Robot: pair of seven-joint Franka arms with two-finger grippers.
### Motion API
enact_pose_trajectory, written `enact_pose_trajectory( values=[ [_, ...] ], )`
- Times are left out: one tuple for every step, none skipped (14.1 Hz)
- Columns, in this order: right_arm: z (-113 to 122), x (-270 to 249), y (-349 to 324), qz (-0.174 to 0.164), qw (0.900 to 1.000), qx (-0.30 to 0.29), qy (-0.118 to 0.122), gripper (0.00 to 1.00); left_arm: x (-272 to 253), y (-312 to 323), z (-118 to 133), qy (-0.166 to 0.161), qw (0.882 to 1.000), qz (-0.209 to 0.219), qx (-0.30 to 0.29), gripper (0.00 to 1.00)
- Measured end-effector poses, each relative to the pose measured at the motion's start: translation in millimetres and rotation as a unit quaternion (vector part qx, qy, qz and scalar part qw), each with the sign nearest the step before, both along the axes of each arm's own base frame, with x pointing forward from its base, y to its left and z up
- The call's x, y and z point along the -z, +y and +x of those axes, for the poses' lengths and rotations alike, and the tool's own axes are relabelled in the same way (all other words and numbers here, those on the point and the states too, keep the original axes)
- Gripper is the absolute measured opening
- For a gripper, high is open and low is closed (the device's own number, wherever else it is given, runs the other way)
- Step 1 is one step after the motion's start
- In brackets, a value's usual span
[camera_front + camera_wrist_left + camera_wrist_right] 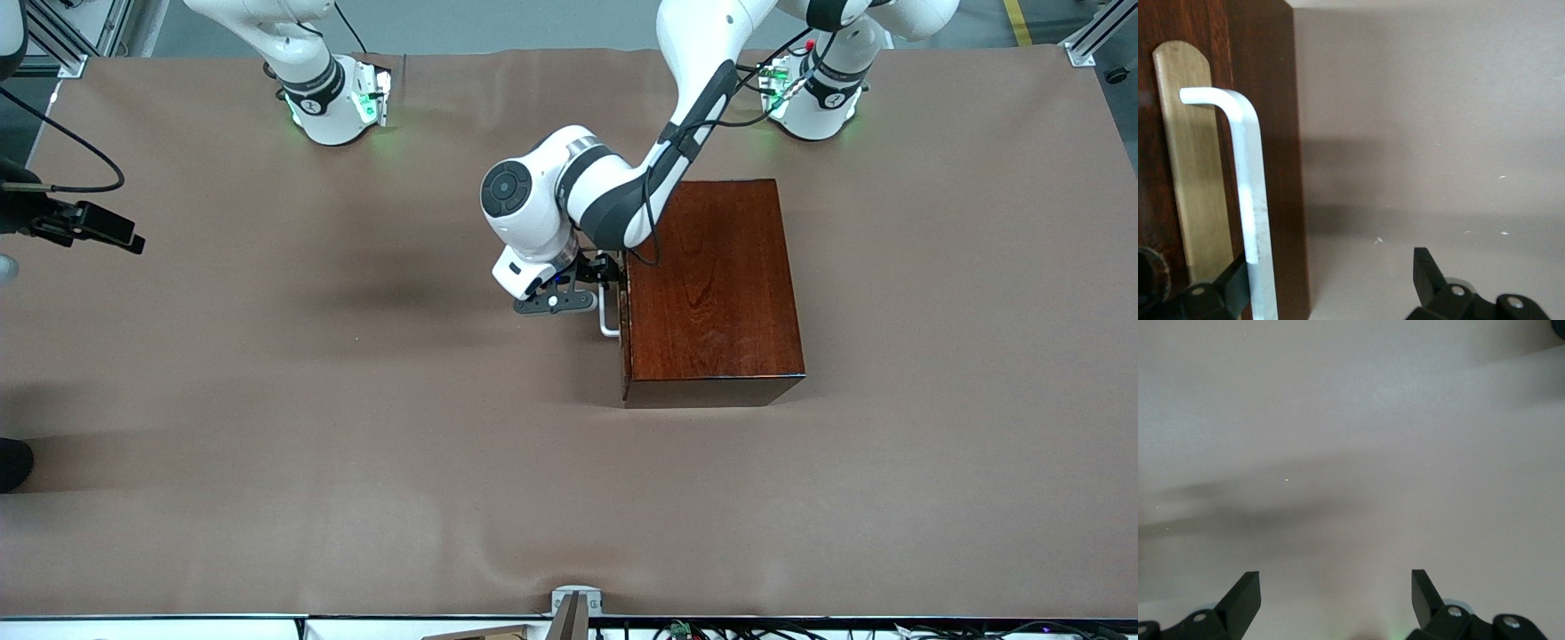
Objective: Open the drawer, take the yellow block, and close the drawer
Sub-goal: 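Pull the drawer open by its handle with the left gripper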
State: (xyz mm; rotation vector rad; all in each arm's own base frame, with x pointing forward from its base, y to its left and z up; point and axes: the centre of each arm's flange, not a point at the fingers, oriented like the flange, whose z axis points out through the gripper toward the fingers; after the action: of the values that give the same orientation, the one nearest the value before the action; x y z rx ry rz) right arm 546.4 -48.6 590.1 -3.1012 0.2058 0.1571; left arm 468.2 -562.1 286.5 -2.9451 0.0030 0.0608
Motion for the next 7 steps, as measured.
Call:
enact_pose_trajectory(
  values=[
    [0.0, 0.0, 0.0, 0.000, 1.000, 0.000, 0.000, 1.00, -1.6, -2.9, 1.0, 0.000, 1.000, -0.015, -0.004, 1.00],
    [0.0, 0.0, 0.0, 0.000, 1.000, 0.000, 0.000, 1.00, -3.1, -5.4, 1.8, -0.001, 1.000, -0.029, -0.008, 1.00],
    [0.0, 0.0, 0.0, 0.000, 1.000, 0.000, 0.000, 1.00, -4.2, -7.6, 2.3, -0.003, 0.999, -0.039, -0.010, 1.00],
    [0.0, 0.0, 0.0, 0.000, 1.000, 0.000, 0.000, 1.00, -5.2, -9.6, 2.5, -0.006, 0.999, -0.045, -0.010, 1.00],
    [0.0, 0.0, 0.0, 0.000, 1.000, 0.000, 0.000, 1.00, -6.1, -11.4, 2.6, -0.009, 0.999, -0.051, -0.009, 1.00],
    [0.0, 0.0, 0.0, 0.000, 1.000, 0.000, 0.000, 1.00, -7.3, -13.5, 2.8, -0.013, 0.998, -0.057, -0.008, 1.00],
    [0.0, 0.0, 0.0, 0.000, 1.000, 0.000, 0.000, 1.00, -8.7, -15.9, 3.3, -0.019, 0.998, -0.065, -0.006, 1.00]
  ],
)
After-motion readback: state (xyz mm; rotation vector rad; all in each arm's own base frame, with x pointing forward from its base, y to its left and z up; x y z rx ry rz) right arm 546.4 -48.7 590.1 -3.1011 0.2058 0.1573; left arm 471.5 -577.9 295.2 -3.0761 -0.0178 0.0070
